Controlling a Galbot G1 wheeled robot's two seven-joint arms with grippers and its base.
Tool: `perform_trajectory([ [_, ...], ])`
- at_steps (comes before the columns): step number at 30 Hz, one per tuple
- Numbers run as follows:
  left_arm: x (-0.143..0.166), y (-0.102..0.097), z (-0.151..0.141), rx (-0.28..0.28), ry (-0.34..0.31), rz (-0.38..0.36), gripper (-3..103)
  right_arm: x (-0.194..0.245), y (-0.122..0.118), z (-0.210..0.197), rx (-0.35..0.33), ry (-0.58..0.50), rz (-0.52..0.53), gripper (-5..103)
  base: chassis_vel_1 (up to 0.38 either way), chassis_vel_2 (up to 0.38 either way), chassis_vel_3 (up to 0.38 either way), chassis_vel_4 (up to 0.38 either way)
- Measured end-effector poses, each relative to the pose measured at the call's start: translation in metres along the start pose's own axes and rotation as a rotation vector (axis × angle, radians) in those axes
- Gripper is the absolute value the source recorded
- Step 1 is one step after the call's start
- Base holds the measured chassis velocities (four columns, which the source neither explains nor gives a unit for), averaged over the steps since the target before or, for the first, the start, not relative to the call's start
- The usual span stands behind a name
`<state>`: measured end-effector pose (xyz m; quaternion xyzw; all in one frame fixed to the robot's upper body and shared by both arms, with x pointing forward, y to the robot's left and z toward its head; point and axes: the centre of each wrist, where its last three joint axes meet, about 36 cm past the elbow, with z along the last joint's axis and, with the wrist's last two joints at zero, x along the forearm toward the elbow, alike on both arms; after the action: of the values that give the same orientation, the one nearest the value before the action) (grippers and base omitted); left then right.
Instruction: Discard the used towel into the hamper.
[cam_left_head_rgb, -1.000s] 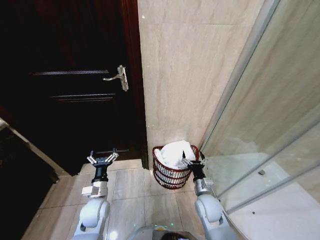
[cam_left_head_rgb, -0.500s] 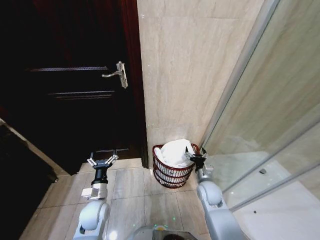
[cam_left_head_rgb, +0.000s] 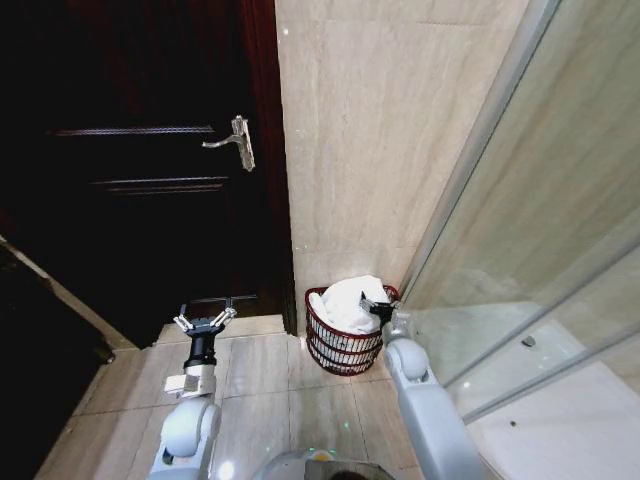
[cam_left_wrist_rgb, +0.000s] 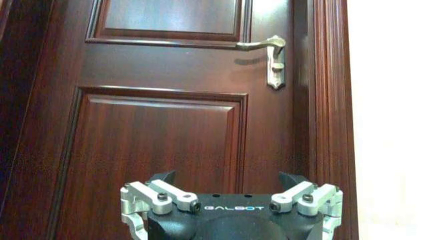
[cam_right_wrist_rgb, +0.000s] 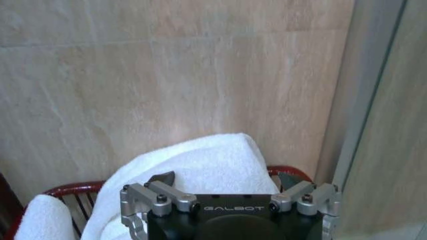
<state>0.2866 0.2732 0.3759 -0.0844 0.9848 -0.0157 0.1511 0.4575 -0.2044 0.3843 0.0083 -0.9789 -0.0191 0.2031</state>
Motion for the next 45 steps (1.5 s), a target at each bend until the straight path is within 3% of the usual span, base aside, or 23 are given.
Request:
perform_trajectory([
  [8, 0.0, 0.003, 0.006, -0.002, 0.002, -0.007, 100, -0.012, 0.003, -0.016, 0.021, 0.101, -0.059, 100, 0.0, 0.0, 0.0, 0.0],
  [16, -0.003, 0.004, 0.011, -0.006, 0.003, -0.007, 100, -0.017, 0.039, -0.017, 0.028, 0.112, -0.147, 100, 0.0, 0.0, 0.0, 0.0],
  [20, -0.004, 0.005, 0.011, -0.007, 0.001, -0.007, 100, -0.025, 0.041, -0.014, 0.027, 0.13, -0.142, 100, 0.0, 0.0, 0.0, 0.0],
  [28, -0.008, 0.004, 0.012, -0.003, -0.009, -0.008, 100, -0.053, 0.028, 0.004, -0.051, 0.3, -0.118, 100, 0.0, 0.0, 0.0, 0.0],
  [38, -0.008, 0.008, 0.015, 0.0, -0.016, -0.014, 100, -0.071, 0.025, 0.006, -0.162, 0.409, -0.086, 100, 0.0, 0.0, 0.0, 0.0],
  [45, -0.006, 0.013, 0.017, 0.001, -0.021, -0.018, 100, -0.082, 0.027, 0.006, -0.144, 0.431, -0.043, 100, 0.0, 0.0, 0.0, 0.0],
])
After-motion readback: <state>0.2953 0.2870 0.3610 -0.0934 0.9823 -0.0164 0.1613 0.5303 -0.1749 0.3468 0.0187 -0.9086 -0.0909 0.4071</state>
